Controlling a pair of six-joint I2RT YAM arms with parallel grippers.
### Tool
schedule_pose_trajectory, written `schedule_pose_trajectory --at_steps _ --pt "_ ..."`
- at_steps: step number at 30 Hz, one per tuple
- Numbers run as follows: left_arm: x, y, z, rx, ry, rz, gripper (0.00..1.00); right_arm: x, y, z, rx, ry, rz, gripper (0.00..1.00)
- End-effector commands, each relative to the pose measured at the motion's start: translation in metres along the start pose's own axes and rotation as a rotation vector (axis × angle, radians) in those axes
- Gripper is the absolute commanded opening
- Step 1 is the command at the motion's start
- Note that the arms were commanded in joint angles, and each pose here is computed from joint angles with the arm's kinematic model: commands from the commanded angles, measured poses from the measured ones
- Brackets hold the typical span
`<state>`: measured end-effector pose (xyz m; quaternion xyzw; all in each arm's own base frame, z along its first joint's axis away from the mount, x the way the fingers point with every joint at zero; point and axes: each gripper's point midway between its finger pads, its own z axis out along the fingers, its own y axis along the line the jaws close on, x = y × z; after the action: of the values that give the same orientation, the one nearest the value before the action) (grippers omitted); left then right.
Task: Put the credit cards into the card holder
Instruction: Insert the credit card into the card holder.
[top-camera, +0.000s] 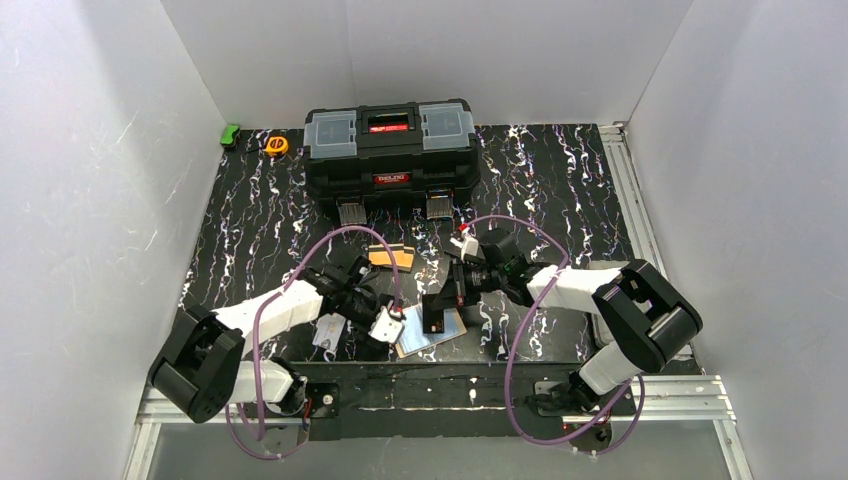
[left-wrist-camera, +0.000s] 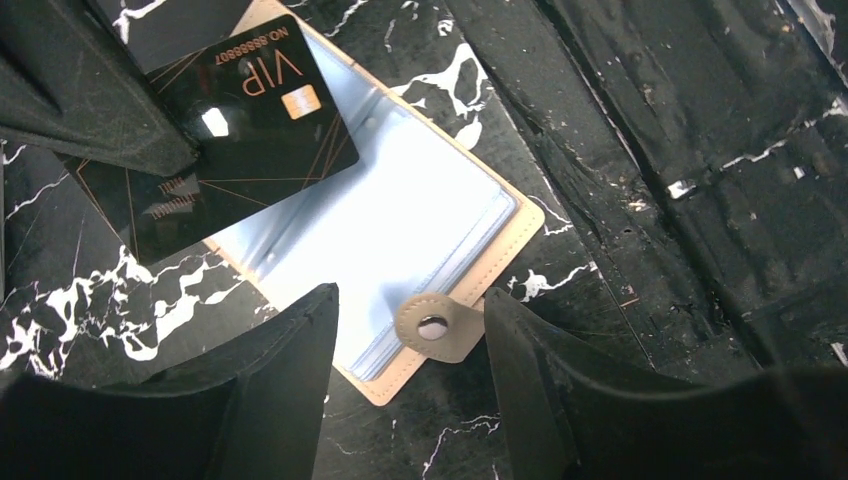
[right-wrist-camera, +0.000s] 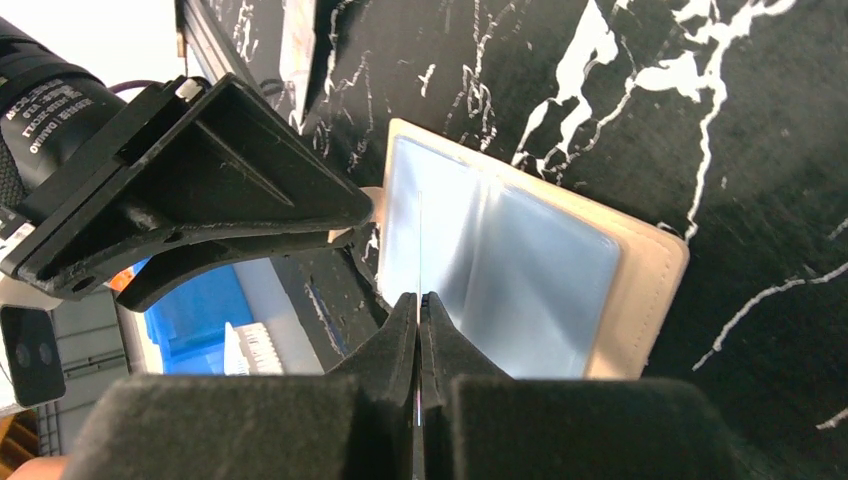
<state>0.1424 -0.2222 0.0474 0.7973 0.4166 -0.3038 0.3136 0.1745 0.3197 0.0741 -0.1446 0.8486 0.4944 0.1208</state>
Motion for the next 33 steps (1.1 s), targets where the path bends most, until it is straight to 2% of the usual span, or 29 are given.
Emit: schedule_pose_trajectory --at_steps 1,9,33 --pt "0.000 -0.007 0.005 0.021 -0.005 0.120 0.52 0.000 -0.003 -0.001 0.008 -0.023 -0.024 0.01" --pt "0.007 -0.014 0.007 0.065 0.022 0.188 0.41 0.002 -0.007 0.000 0.013 -0.022 -0.015 0.01" --pt "0.012 -0.025 0.008 0.101 0.035 0.236 0.35 0.000 -0.018 -0.001 0.044 -0.077 0.014 0.01"
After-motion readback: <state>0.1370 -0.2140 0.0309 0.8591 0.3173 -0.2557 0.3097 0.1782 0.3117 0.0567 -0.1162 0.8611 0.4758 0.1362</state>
